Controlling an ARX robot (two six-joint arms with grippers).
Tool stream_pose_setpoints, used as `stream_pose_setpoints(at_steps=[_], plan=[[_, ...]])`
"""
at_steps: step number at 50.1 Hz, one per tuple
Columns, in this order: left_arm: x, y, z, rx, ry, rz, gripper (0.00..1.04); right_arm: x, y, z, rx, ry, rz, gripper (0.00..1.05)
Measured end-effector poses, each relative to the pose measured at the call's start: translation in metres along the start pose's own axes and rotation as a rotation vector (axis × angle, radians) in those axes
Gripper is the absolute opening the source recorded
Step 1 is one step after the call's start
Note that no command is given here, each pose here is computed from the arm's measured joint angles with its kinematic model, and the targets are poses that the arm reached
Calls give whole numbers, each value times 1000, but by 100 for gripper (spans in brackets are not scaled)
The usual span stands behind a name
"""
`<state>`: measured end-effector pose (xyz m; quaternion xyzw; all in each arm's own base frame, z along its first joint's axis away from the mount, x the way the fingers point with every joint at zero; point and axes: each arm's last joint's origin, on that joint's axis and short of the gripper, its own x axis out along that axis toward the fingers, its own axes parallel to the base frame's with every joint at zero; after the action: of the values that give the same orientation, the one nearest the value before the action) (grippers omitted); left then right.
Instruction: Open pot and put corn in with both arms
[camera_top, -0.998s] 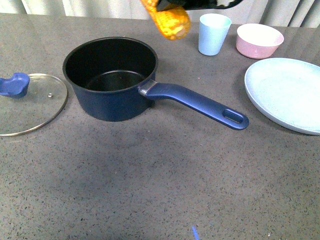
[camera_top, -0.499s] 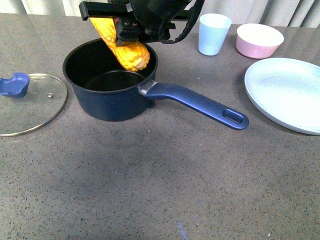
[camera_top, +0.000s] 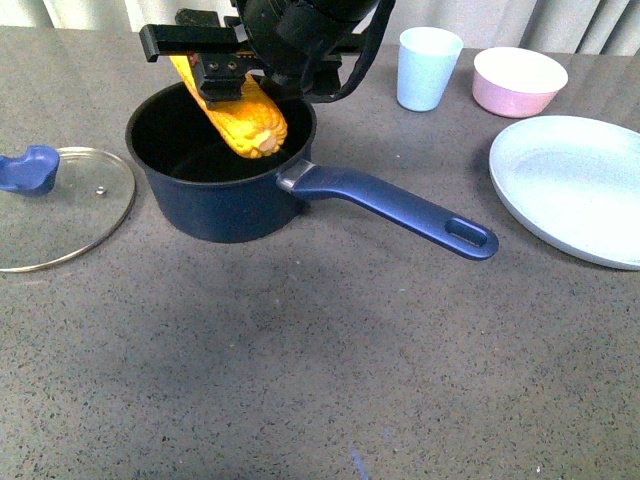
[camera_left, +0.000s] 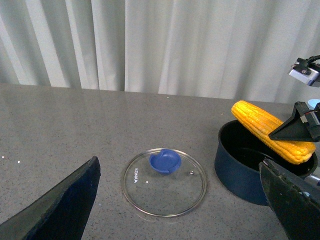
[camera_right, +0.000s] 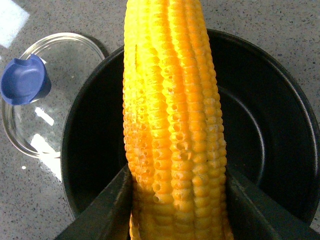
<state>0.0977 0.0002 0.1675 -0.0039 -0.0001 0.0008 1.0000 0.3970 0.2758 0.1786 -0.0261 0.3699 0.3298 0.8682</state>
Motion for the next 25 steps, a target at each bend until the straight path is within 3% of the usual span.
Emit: stream_pose_setpoints(at_steps=[6, 12, 25], plan=[[0, 0, 0, 0, 0, 0, 96, 0, 1, 0, -1, 0, 1, 62], [0, 0, 0, 0, 0, 0, 96, 1, 0, -2, 0, -1, -1, 86], [0, 0, 0, 0, 0, 0, 96, -26, -22, -8, 34, -101, -132, 88]])
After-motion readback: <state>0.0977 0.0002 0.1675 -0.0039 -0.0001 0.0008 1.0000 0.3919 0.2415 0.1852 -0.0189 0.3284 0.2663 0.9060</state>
